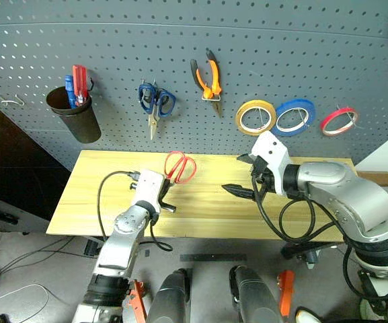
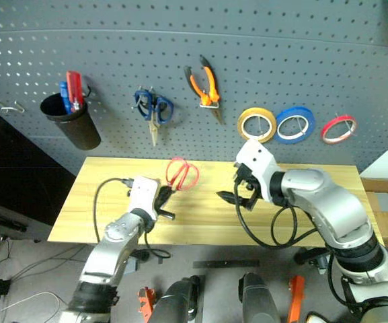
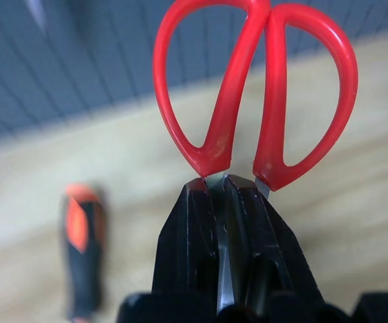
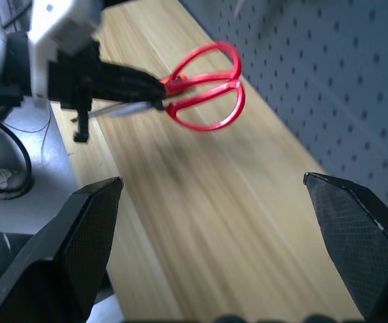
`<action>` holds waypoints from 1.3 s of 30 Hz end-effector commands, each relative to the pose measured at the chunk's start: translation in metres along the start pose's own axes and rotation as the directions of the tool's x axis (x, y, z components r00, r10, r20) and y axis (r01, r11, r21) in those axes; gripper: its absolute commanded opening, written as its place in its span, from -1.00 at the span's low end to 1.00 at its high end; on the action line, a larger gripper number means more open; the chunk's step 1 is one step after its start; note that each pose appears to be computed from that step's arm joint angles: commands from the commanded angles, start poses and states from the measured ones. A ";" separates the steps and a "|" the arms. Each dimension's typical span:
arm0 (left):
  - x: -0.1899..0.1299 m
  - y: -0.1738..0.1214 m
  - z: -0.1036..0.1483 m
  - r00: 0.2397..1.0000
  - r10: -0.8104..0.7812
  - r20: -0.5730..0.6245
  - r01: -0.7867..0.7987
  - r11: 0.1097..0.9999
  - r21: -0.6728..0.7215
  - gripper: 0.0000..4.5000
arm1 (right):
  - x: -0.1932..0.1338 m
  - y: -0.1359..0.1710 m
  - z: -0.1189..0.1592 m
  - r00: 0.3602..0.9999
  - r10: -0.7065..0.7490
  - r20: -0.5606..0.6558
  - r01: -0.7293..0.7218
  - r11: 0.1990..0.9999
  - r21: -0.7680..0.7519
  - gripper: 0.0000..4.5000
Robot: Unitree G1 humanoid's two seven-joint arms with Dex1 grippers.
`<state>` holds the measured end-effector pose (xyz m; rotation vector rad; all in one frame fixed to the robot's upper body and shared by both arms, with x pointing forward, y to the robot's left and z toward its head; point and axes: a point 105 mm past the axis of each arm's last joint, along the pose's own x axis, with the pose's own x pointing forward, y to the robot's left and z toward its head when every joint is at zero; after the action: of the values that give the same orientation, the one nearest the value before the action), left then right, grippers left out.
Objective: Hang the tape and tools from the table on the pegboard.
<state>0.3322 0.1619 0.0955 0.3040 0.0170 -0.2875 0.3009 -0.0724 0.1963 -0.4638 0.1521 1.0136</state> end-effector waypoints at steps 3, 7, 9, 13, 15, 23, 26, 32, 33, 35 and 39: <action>-0.024 0.024 0.055 0.967 0.074 0.243 -0.111 0.983 0.144 -0.97 | -0.017 -0.001 0.031 0.988 0.035 0.148 -0.011 0.987 -0.159 1.00; -0.037 0.036 0.081 0.932 0.111 0.344 -0.185 0.965 0.188 -0.97 | -0.020 0.000 0.039 0.978 0.095 0.186 -0.062 0.983 -0.172 1.00; -0.040 0.043 0.090 0.917 0.144 0.371 -0.222 0.959 0.176 -0.97 | -0.020 -0.005 0.046 0.973 0.094 0.211 -0.057 0.983 -0.175 1.00; -0.037 0.050 0.103 0.899 0.171 0.402 -0.246 0.959 0.143 -0.97 | -0.018 -0.018 0.053 0.971 0.059 0.233 -0.016 0.983 -0.182 1.00; -0.033 0.054 0.105 0.895 0.182 0.407 -0.252 0.959 0.126 -0.97 | -0.016 -0.022 0.054 0.971 0.048 0.234 -0.003 0.982 -0.187 1.00; -0.007 0.063 0.100 0.911 0.187 0.368 -0.227 0.971 0.070 -0.97 | -0.012 -0.028 0.056 0.972 0.027 0.234 0.020 0.981 -0.194 1.00; 0.004 0.067 0.098 0.914 0.208 0.347 -0.234 0.972 0.033 -0.97 | -0.012 -0.029 0.056 0.973 0.020 0.230 0.027 0.980 -0.198 1.00; 0.025 0.064 0.102 0.924 0.175 0.339 -0.195 0.980 0.027 -0.97 | -0.012 -0.028 0.057 0.973 0.017 0.232 0.029 0.980 -0.197 1.00; 0.027 0.061 0.099 0.932 0.160 0.326 -0.180 0.983 0.031 -0.97 | -0.013 -0.028 0.058 0.972 0.017 0.236 0.031 0.980 -0.197 1.00; 0.029 0.058 0.095 0.938 0.143 0.315 -0.160 0.987 0.029 -0.97 | -0.013 -0.028 0.060 0.970 0.014 0.243 0.034 0.980 -0.194 1.00; 0.026 0.050 0.086 0.950 0.108 0.294 -0.119 0.993 0.019 -0.72 | -0.011 -0.026 0.068 0.958 0.009 0.288 0.044 0.983 -0.177 1.00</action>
<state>0.3746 0.1803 0.1868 0.2897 -0.2742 -0.1856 0.3188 -0.0672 0.2472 -0.4703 -0.1159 1.0696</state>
